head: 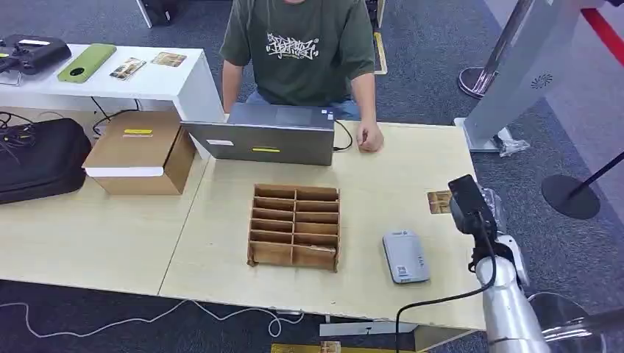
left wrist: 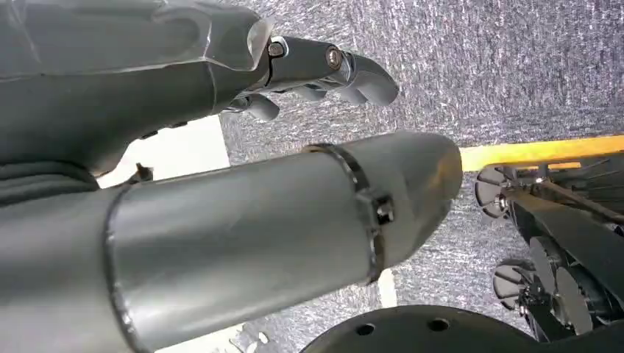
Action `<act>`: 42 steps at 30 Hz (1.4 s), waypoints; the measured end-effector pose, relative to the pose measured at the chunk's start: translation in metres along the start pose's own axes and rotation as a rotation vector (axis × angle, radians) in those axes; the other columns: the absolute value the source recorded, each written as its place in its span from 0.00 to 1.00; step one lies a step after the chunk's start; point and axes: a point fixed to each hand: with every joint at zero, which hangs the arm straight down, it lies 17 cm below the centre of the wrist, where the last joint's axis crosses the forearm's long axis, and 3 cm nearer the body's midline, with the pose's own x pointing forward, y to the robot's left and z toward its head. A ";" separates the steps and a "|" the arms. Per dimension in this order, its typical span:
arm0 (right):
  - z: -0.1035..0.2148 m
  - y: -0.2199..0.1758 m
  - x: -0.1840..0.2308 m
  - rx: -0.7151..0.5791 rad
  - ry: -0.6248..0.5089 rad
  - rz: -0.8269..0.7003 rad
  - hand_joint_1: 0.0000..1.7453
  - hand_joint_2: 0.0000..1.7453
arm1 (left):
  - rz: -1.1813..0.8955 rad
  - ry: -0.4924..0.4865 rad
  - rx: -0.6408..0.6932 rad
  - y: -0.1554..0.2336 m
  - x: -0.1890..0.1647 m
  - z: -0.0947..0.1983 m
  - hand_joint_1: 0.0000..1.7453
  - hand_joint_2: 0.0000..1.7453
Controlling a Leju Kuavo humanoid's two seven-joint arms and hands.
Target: Pass the card to the sensor for recognition and then transmit it.
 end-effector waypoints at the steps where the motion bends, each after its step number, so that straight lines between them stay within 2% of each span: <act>1: 0.005 0.002 -0.004 0.004 0.006 -0.002 1.00 1.00 | 0.000 0.000 0.000 0.000 0.000 0.000 0.00 0.00; 7: 0.037 0.011 -0.018 0.021 0.033 0.019 1.00 1.00 | 0.004 -0.001 -0.001 -0.001 0.000 0.000 0.00 0.00; 17: 0.073 0.026 -0.024 0.035 0.063 0.010 1.00 1.00 | -0.001 0.000 -0.002 -0.001 0.000 0.000 0.00 0.00; 35: 0.079 0.084 0.012 0.105 0.047 -0.117 1.00 1.00 | -0.008 -0.003 0.002 -0.004 0.002 -0.001 0.00 0.00; 42: 0.079 0.085 0.012 0.108 0.050 -0.118 1.00 1.00 | -0.009 -0.004 0.002 -0.004 0.002 -0.001 0.00 0.00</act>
